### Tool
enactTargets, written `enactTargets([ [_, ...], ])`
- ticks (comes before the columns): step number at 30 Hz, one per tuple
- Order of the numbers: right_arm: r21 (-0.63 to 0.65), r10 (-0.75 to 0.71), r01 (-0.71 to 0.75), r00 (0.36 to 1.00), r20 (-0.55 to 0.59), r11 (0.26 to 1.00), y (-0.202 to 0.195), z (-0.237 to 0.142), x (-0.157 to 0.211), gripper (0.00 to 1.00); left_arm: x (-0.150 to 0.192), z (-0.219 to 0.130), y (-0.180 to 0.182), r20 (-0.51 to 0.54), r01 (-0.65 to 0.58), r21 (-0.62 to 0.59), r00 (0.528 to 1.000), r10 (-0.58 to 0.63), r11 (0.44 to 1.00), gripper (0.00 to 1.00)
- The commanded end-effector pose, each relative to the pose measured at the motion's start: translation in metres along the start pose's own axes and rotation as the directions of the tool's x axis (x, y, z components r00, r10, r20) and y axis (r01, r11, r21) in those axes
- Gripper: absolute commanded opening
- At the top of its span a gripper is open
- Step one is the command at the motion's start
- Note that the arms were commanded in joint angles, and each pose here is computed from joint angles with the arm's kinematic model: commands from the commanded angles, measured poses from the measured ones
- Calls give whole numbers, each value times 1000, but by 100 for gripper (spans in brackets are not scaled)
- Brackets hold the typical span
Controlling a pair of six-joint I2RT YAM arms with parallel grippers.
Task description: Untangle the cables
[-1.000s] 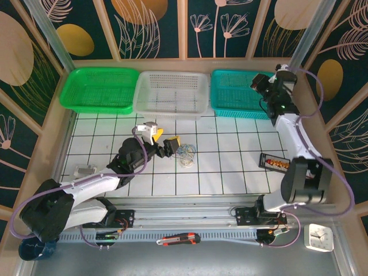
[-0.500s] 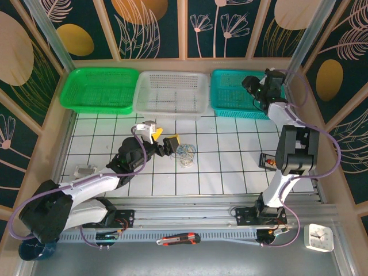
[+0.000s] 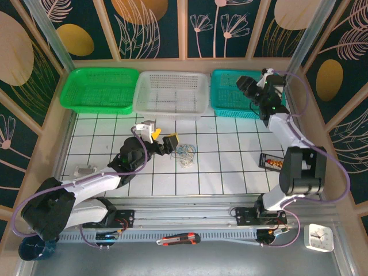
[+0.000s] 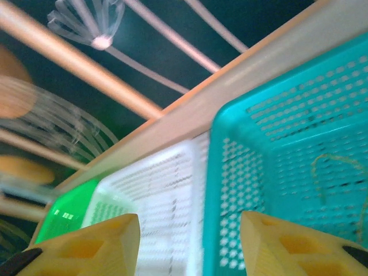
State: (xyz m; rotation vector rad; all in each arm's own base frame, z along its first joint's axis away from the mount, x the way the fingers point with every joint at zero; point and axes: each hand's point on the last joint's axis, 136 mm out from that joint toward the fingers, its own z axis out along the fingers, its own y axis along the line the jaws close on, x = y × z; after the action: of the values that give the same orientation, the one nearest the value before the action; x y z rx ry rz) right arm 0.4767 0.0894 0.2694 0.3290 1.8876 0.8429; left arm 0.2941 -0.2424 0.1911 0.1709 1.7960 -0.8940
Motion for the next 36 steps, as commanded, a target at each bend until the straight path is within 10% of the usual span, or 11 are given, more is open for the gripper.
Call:
enactTargets([
  [1,-87,-57,55,998,-29,995,38,-16,29,50,3,0,8,11,21,-42,1000,-21,999,99],
  [17,-68,-184,171,891,-415,983,35,-71,270,49,36,-13,52,-10,217,-242,974,-226,946,99],
  [36,-159,-258,204,793,-553,966,73,-69,358,46,56,0,47,-114,267,-248,947,-302,931,99],
])
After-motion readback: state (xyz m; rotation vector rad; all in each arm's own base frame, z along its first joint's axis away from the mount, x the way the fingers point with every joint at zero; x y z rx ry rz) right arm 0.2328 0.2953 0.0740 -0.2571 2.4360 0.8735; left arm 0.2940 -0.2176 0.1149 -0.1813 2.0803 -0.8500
